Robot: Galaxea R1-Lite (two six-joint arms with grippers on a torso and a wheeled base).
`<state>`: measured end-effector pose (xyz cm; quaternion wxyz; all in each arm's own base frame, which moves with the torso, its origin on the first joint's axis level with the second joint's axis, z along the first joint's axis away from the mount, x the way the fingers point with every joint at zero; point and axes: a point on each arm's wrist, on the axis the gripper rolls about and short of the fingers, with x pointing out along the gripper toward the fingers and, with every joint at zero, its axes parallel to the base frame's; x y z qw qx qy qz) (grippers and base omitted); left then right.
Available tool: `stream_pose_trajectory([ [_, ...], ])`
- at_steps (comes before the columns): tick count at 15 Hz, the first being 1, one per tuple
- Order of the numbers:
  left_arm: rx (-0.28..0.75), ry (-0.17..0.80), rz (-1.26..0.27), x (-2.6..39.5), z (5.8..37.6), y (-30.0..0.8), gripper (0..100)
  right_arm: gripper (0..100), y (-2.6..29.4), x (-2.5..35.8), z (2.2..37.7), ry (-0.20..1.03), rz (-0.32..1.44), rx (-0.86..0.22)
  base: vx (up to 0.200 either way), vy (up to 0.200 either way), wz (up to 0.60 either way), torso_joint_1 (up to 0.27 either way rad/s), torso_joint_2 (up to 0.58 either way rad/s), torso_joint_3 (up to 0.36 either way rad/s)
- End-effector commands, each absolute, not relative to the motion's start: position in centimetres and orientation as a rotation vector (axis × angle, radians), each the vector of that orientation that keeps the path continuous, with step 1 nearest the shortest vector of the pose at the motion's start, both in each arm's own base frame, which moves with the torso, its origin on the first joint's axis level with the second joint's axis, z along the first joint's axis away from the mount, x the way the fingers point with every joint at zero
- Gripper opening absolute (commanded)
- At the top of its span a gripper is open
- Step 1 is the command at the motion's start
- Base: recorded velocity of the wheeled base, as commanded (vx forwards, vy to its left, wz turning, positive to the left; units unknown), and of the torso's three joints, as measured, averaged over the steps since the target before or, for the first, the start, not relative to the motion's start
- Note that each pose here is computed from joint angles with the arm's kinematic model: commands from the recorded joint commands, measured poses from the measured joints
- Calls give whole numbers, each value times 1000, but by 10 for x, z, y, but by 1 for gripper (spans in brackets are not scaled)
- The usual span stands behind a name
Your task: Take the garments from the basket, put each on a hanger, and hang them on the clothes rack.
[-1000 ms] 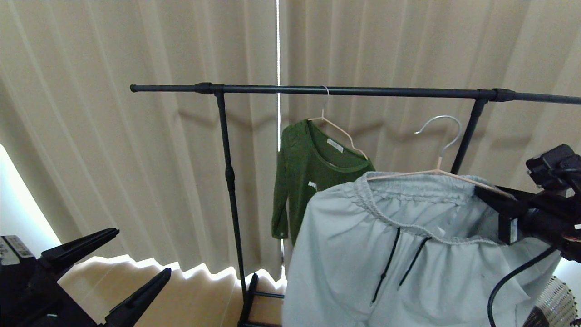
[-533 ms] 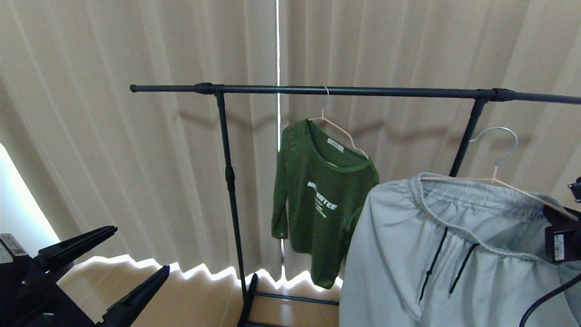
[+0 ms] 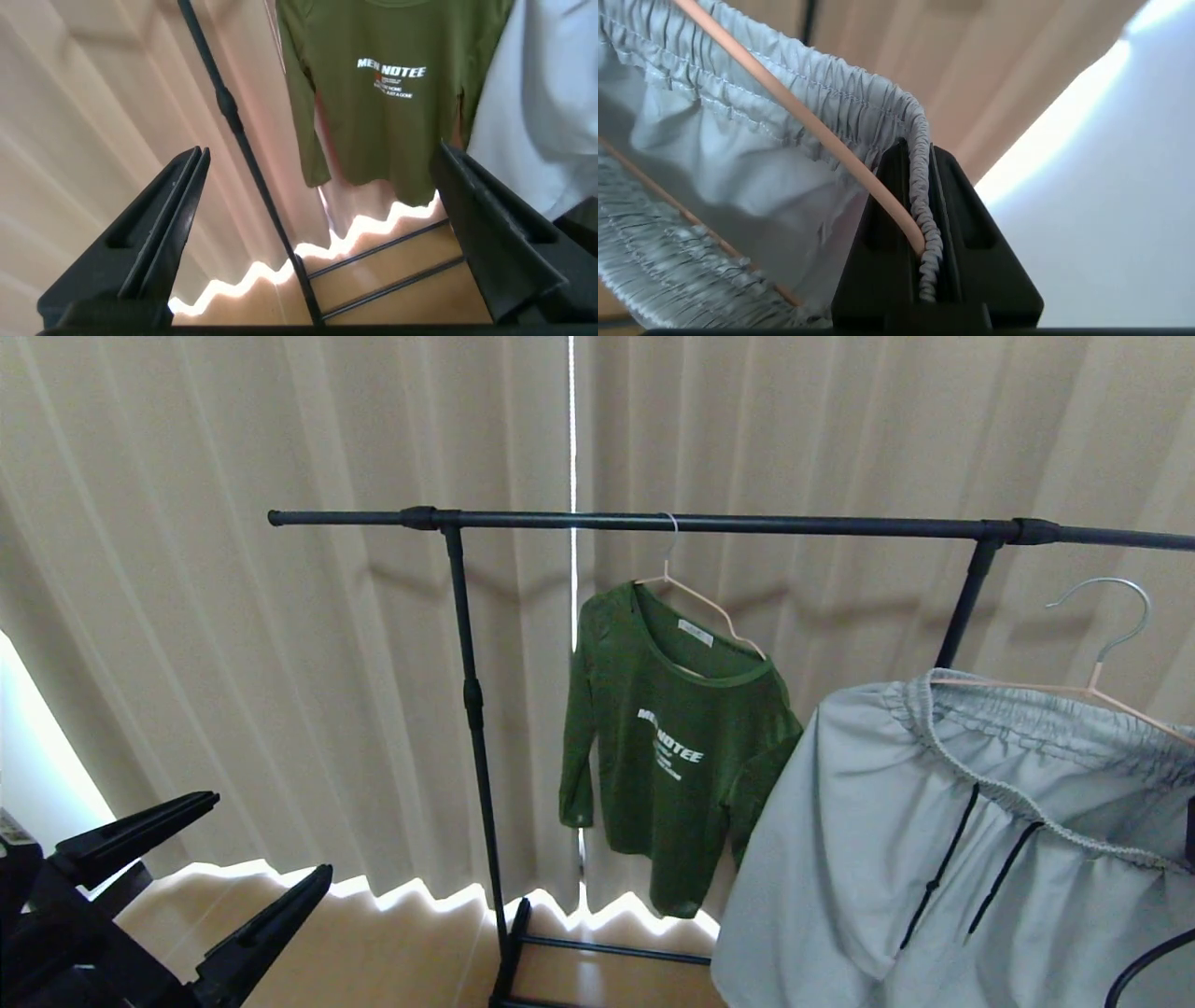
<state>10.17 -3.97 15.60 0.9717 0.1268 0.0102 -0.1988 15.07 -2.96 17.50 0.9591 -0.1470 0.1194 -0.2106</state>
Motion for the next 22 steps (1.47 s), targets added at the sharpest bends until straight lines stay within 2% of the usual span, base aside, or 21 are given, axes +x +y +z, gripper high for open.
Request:
stream_pose_trajectory([
  [1,258,24,-401,102,155,-40,100,0,-30,150,175,240,-432,-297,0,-200,0,7,2,-2],
  [8,262,30,-404,101,153,-40,100,0,-30,150,176,240,-432,-299,0,-200,0,0,4,2],
  [15,259,31,-405,101,154,-40,100,0,-30,152,177,236,-426,-299,0,0,0,0,0,0],
  [22,260,35,-406,101,153,-40,100,0,-20,164,190,190,-361,-303,200,0,0,0,3,2],
])
